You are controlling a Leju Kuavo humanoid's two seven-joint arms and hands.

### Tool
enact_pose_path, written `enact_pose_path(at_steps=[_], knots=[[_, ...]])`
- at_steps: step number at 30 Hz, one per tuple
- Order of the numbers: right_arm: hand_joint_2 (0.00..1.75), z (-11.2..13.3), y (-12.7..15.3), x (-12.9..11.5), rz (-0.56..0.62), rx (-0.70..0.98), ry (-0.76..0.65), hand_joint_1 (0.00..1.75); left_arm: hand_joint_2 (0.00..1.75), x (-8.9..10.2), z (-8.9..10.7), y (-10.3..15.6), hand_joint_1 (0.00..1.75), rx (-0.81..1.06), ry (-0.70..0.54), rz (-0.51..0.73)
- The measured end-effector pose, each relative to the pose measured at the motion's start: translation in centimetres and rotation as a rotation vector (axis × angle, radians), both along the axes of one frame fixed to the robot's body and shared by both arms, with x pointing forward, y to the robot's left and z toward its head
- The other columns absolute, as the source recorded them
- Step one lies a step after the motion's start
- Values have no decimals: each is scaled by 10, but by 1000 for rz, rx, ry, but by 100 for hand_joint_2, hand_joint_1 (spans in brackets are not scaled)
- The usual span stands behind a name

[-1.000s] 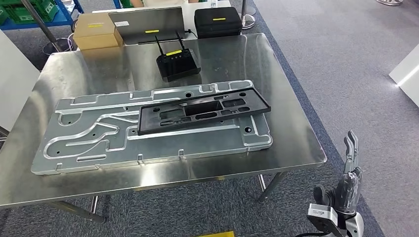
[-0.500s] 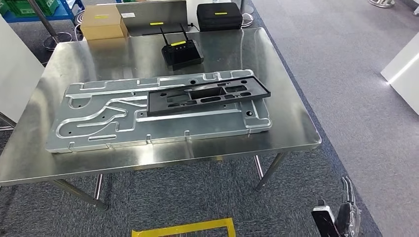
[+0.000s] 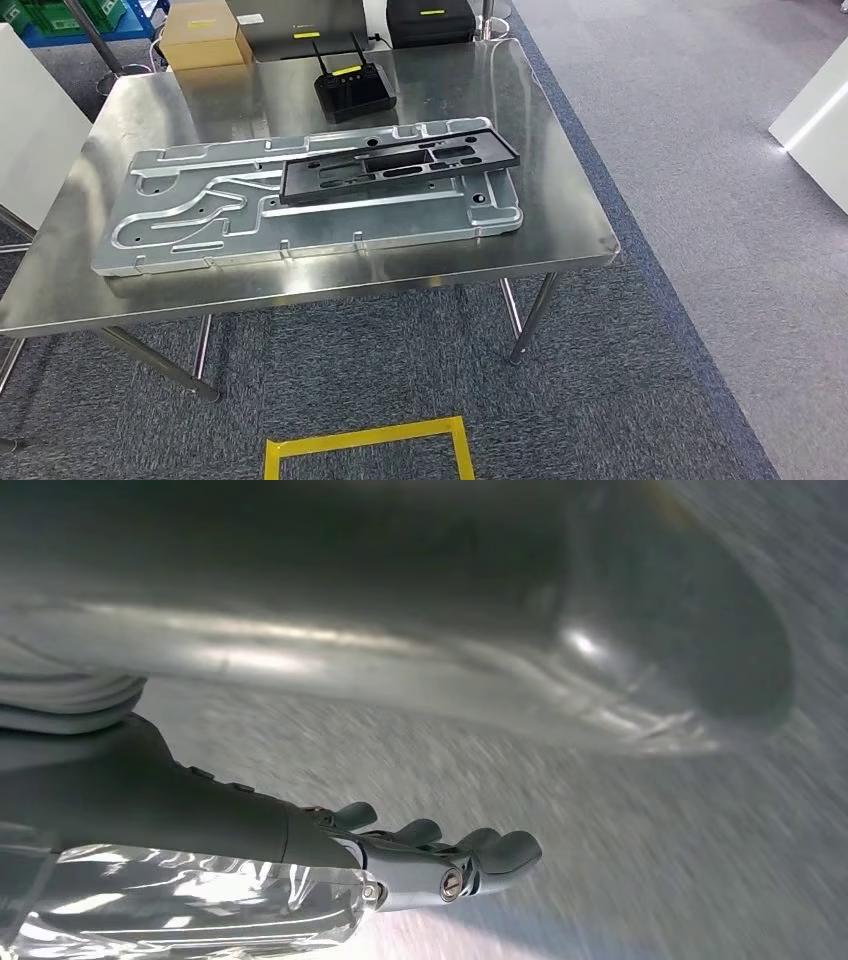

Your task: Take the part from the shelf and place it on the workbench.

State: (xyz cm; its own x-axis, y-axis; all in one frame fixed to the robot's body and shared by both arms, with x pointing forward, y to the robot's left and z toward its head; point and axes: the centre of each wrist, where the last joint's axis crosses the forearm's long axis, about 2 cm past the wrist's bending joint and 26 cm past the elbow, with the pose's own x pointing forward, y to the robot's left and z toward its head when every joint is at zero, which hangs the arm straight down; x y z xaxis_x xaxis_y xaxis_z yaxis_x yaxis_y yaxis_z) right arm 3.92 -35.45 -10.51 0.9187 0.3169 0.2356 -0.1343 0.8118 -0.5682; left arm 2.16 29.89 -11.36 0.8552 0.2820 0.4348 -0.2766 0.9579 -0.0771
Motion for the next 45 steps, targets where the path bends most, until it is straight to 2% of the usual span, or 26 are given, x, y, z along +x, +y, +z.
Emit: enact_pose_path(at_steps=[5, 26, 34, 45], knots=[[0, -3, 15, -3, 42, 91, 81, 0, 0, 7, 1, 0, 0, 0, -16, -5], [0, -6, 30, -15, 46, 200, 161, 0, 0, 1, 0, -9, 0, -7, 55, -85], [0, -7, 44, -8, 160, 251, 169, 0, 0, 5, 0, -3, 0, -45, 88, -93], [0, -7, 58, -3, 193, 304, 206, 0, 0, 6, 0, 0, 0, -31, 121, -96]])
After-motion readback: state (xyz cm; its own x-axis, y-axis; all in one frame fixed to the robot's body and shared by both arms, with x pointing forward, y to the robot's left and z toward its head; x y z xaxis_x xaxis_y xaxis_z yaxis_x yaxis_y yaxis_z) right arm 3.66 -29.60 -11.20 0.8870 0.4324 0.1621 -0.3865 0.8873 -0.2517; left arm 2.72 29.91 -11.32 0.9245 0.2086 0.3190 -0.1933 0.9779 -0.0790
